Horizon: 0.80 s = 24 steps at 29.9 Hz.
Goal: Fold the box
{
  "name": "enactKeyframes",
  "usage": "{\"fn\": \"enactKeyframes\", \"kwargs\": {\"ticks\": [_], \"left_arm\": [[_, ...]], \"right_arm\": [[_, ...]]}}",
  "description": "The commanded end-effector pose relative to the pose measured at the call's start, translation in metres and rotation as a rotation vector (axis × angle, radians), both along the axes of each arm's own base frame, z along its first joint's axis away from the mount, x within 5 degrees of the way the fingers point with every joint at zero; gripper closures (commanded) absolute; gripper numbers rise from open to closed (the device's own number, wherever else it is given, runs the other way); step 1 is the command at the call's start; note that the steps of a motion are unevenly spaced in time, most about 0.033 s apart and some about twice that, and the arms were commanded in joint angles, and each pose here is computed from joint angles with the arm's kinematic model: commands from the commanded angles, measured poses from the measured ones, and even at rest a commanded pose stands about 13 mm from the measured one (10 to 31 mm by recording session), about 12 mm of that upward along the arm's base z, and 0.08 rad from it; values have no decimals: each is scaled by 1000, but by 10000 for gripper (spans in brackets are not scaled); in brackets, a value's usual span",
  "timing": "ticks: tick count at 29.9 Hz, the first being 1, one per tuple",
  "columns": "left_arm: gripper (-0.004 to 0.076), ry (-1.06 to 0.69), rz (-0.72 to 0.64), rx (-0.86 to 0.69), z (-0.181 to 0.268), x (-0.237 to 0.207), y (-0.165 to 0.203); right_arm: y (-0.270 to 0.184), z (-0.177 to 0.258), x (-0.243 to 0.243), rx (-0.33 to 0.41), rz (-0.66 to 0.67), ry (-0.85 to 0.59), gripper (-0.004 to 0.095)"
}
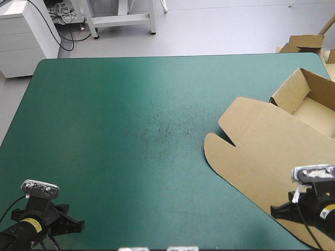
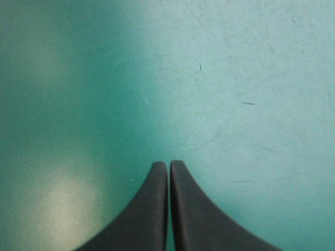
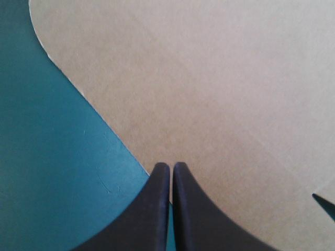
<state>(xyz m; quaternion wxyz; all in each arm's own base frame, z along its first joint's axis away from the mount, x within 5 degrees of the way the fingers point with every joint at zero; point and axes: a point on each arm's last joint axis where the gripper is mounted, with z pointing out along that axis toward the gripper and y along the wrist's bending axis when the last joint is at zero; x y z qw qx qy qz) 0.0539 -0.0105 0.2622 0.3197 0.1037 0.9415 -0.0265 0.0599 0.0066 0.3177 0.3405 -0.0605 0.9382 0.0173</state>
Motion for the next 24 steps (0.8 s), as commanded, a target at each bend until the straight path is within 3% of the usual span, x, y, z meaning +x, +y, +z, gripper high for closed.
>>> {"fn": "enactKeyframes", "kwargs": {"ticks": [1,5,15,24], "left_arm": [[731,-59,6,-21,10,4,-1],[731,-59,6,-21,10,4,-1],[731,-59,6,-21,10,4,-1],[731,-59,6,-21,10,4,-1]], "right_arm": [[1,-15,-16,-29,27,-89,910],[1,-35,-35,-36,31,-147,910],[3,-36,-77,-45,25,-400,910],[3,-36,-78,-47,24,-410,910]]}}
